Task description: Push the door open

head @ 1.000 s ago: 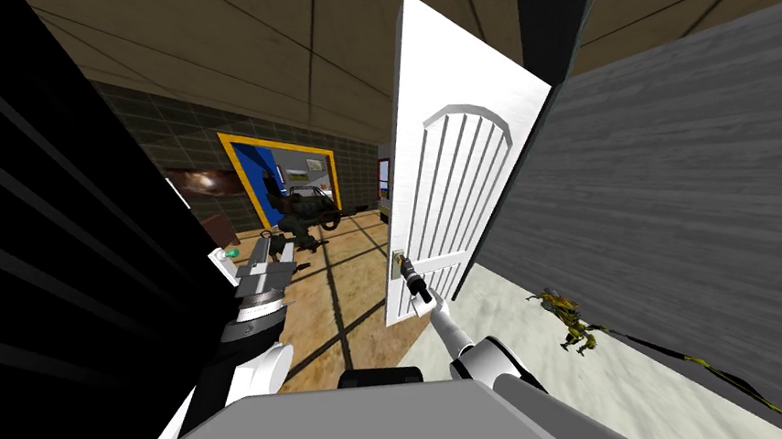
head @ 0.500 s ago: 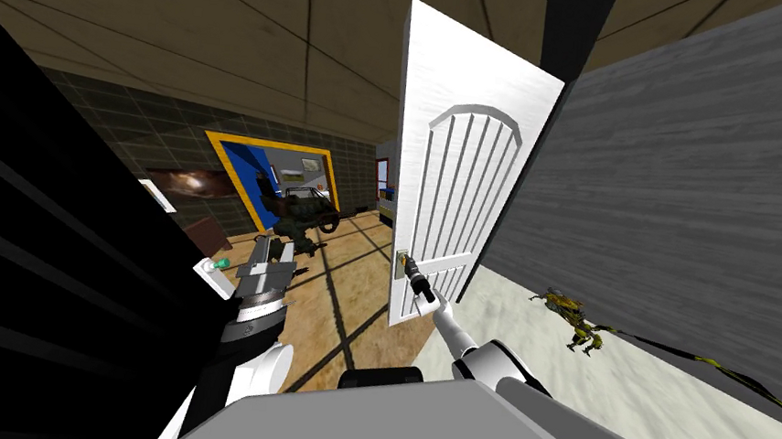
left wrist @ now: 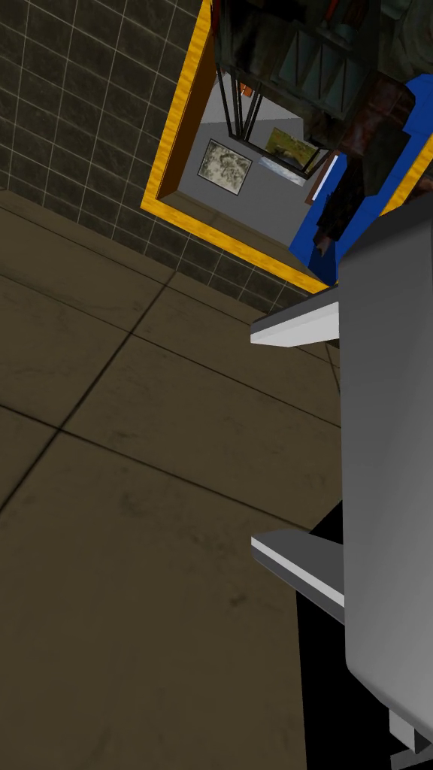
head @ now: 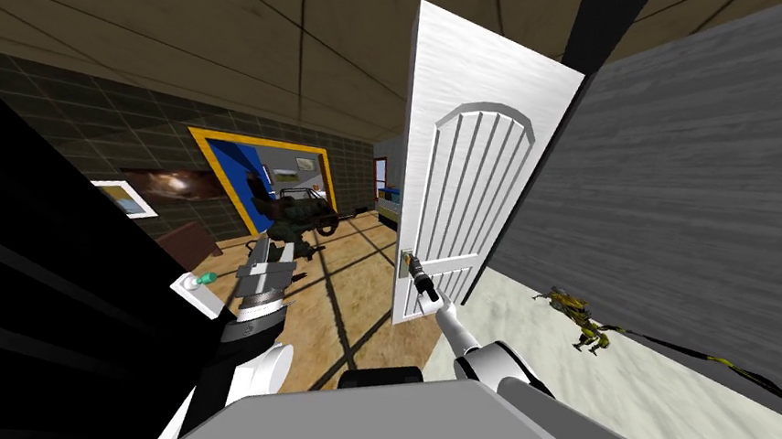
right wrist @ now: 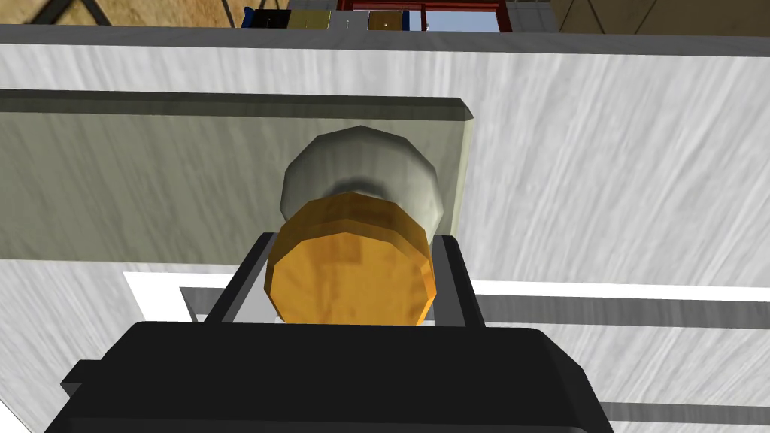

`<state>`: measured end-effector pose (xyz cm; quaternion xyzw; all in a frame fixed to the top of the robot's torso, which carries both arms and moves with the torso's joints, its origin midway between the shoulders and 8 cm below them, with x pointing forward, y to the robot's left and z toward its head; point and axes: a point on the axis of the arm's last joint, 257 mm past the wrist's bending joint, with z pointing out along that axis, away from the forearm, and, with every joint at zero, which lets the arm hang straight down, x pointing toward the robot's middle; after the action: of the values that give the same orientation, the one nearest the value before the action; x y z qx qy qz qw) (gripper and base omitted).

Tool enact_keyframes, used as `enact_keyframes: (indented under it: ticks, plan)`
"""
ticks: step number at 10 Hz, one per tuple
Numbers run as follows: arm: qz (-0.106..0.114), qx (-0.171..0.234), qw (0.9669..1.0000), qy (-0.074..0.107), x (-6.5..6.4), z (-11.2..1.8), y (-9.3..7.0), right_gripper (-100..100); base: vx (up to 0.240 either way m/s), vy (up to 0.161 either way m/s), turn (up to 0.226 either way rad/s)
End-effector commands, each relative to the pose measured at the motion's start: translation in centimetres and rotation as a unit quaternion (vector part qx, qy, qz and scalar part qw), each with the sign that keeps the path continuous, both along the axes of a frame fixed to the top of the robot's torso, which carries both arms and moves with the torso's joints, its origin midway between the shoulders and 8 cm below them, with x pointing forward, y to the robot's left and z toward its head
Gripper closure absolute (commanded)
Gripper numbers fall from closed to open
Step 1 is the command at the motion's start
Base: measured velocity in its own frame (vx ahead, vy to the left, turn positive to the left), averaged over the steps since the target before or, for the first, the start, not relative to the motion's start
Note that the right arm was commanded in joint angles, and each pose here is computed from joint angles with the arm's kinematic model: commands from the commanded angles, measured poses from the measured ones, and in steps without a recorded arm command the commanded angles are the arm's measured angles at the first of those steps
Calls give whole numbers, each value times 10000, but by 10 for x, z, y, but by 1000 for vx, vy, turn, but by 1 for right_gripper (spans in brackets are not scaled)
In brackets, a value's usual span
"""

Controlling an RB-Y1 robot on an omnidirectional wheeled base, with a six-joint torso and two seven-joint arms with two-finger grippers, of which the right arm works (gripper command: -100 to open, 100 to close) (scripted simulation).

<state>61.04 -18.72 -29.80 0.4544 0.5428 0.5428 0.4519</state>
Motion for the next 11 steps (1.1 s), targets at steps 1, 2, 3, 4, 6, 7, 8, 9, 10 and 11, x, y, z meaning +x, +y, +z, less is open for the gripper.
enact_keyframes:
  ticks: [1, 2, 3, 4, 6, 7, 8, 9, 10, 11]
  plan:
    - [-100, -11, 9999, -17, 5, 2, -10, 100, 128, 155, -55]
    - [-143, -11, 9999, -15, 5, 2, -14, 100, 128, 145, -51]
    - [-175, -11, 9998, -14, 5, 2, -17, 100, 130, 157, -54]
    - [-162, -24, 9999, 30, 3, -3, -17, 100, 60, 66, -39]
    - [-306, -22, 9995, 9, 5, 0, -33, 100, 145, 61, -49]
    - [-337, -21, 9994, 8, 5, 0, -36, 100, 159, 104, -41]
    - [-403, -20, 9992, 6, 5, 0, -43, 100, 182, 99, -63]
    - [-474, -19, 9989, 3, 5, 0, -50, 100, 202, 128, -57]
    - [-548, -18, 9985, 1, 5, 0, -57, 100, 197, 153, -80]
    - [-623, -17, 9981, -2, 5, 1, -65, 100, 181, 171, -87]
